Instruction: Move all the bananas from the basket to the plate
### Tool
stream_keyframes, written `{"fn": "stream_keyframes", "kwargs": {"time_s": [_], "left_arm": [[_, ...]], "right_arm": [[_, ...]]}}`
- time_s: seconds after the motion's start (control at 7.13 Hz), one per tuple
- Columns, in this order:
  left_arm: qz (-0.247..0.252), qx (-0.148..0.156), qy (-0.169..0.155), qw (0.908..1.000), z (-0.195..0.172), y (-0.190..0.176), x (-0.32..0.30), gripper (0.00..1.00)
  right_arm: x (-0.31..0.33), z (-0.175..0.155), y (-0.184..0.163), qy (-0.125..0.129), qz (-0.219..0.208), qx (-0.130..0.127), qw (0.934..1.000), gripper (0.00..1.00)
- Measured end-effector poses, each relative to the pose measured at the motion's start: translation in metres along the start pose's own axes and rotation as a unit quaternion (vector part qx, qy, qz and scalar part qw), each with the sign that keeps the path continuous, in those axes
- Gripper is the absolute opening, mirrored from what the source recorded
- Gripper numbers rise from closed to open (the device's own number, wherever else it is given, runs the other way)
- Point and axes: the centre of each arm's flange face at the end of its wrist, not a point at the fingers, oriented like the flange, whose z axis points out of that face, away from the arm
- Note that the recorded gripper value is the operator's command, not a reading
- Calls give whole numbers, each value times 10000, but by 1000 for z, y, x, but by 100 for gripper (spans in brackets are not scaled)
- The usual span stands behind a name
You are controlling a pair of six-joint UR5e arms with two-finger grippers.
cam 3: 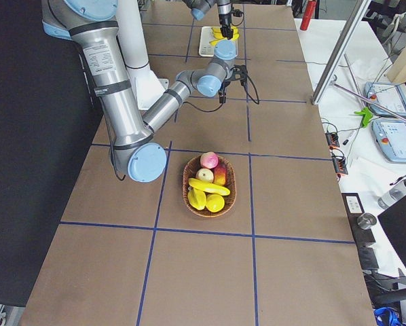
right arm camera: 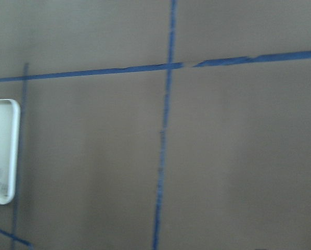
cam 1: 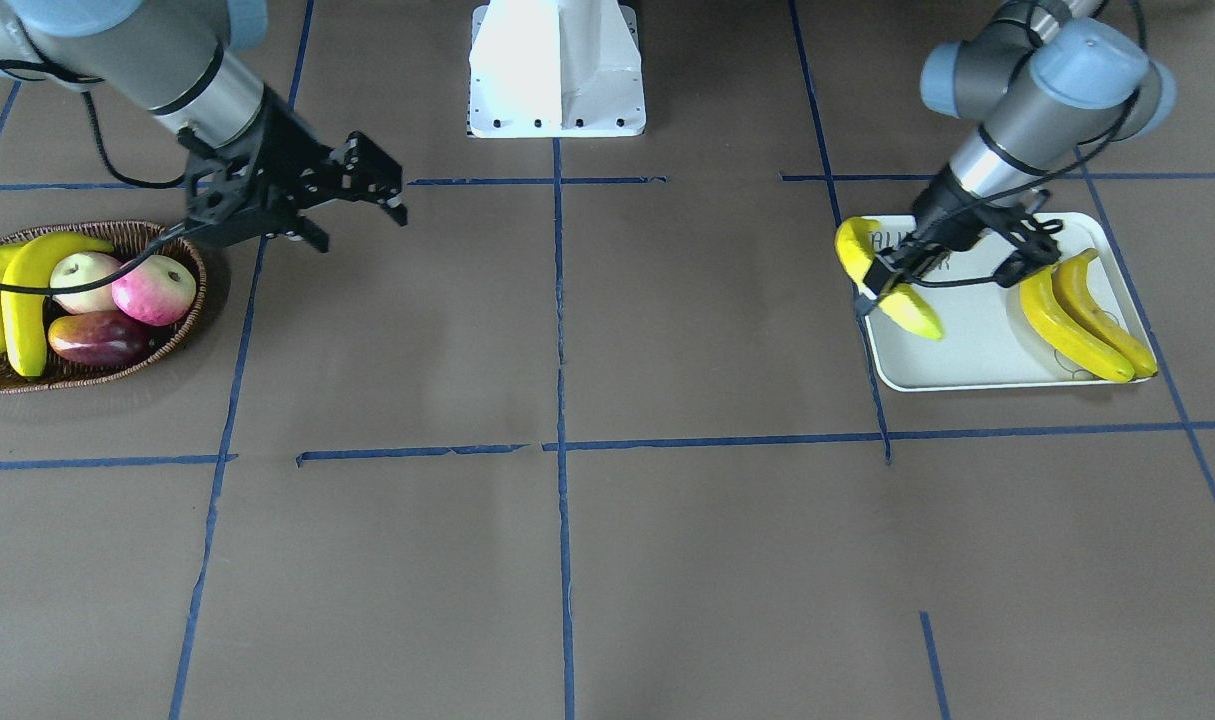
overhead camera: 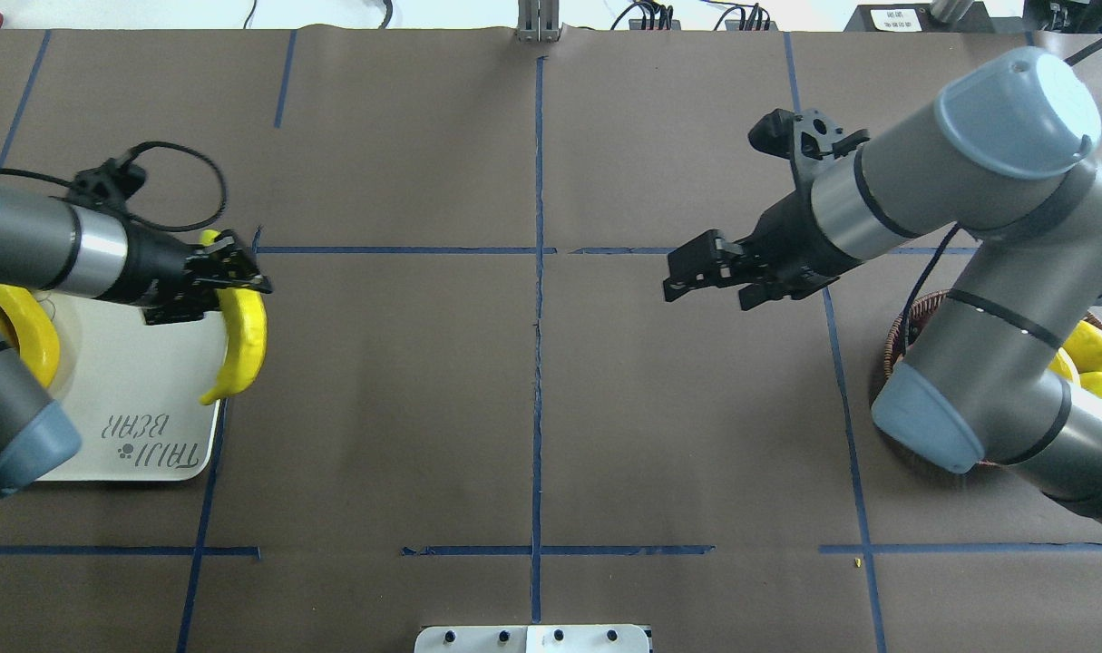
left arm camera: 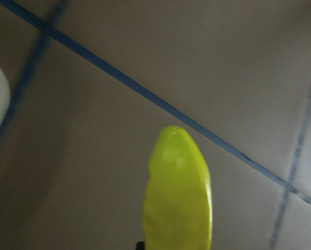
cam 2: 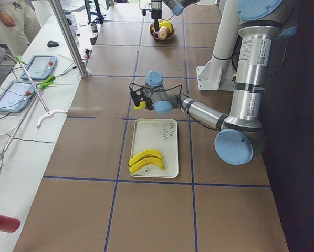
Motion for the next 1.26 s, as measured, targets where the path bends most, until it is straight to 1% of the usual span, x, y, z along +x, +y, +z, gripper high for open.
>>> {"fn": "stream_keyframes", "kwargs": {"time_s": [0.14,0.28,0.7,0.84,0.98,1.12,1.26], "left_arm": [[116,112,-289,9995,-4,-16,-33,0],[192,166,-438,9987,-8,-24,-50,0],[196,187,-600,9978,-8,-29,-63,0],[186,191,-681,9973,-5,-31,-67,0],[221,194,-815,9962,1,-35,-76,2],[263,186,-948,9950,9,-40,-86,5],[271,172,-1046,9940,16,-44,-93,20]], "right_arm": [[33,-4,-2,236,-116,-37,9996,99],[52,-7,-3,357,-195,-50,9992,99],[64,-10,-2,427,-254,-50,9987,99],[65,-9,-2,450,-258,-43,9986,100],[67,-7,-1,486,-262,-30,9985,99],[68,-5,0,517,-263,-33,9983,99],[69,-3,2,542,-268,-40,9982,99]]}}
